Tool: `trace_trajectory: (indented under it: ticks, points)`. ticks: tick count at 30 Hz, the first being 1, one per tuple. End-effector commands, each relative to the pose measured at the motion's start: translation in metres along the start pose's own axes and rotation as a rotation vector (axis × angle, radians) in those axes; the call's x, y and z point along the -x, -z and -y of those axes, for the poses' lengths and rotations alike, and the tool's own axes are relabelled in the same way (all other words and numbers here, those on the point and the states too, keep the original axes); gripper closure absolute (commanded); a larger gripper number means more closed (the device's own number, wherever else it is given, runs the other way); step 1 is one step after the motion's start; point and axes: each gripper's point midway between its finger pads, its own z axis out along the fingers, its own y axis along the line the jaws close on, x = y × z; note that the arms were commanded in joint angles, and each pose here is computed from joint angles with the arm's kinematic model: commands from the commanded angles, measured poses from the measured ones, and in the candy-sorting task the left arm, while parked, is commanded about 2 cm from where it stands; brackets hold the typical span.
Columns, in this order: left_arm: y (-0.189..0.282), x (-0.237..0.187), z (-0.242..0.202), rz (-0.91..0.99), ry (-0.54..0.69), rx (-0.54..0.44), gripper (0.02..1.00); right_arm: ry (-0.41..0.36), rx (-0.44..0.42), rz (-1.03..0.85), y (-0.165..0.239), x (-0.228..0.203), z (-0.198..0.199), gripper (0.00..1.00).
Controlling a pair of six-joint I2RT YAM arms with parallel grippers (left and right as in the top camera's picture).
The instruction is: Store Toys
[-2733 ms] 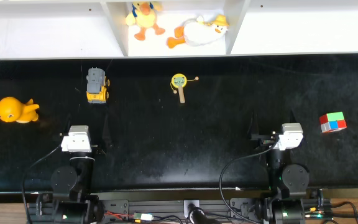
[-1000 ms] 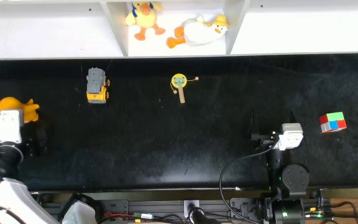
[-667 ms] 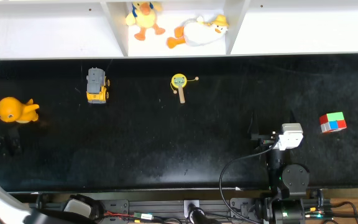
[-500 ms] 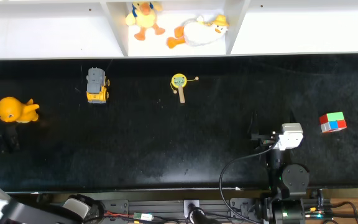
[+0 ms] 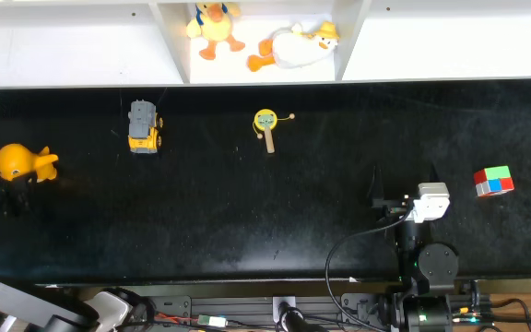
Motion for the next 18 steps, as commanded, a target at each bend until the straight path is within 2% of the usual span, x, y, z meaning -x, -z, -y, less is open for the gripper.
trace_trajectory:
  ticks: [1,10,11,12,13,15,18]
  points:
    - [-0.009,0.019,0.000,0.049,-0.009,-0.017,0.020,0.000,0.011,0.002,0.000,-0.003,-0.002,0.005]
    - [-0.019,0.021,-0.003,0.051,-0.021,-0.016,0.036,0.000,0.011,0.002,0.000,-0.003,-0.002,0.005]
    - [-0.019,0.021,-0.003,0.053,-0.023,-0.014,0.115,0.000,0.011,0.002,0.000,-0.003,-0.002,0.005]
    - [-0.019,0.022,-0.004,0.055,-0.026,-0.011,0.248,0.000,0.011,0.002,0.000,-0.003,-0.002,0.005]
    - [-0.019,0.022,-0.004,0.055,-0.027,-0.011,0.459,0.000,0.012,0.001,0.000,-0.003,-0.002,0.005]
    - [-0.019,0.022,-0.004,0.055,-0.026,-0.011,0.809,0.000,0.011,0.002,0.000,-0.003,-0.002,0.005]
    - [-0.019,0.022,-0.004,0.055,-0.026,-0.012,0.939,0.000,0.012,0.002,0.000,-0.003,-0.002,0.005]
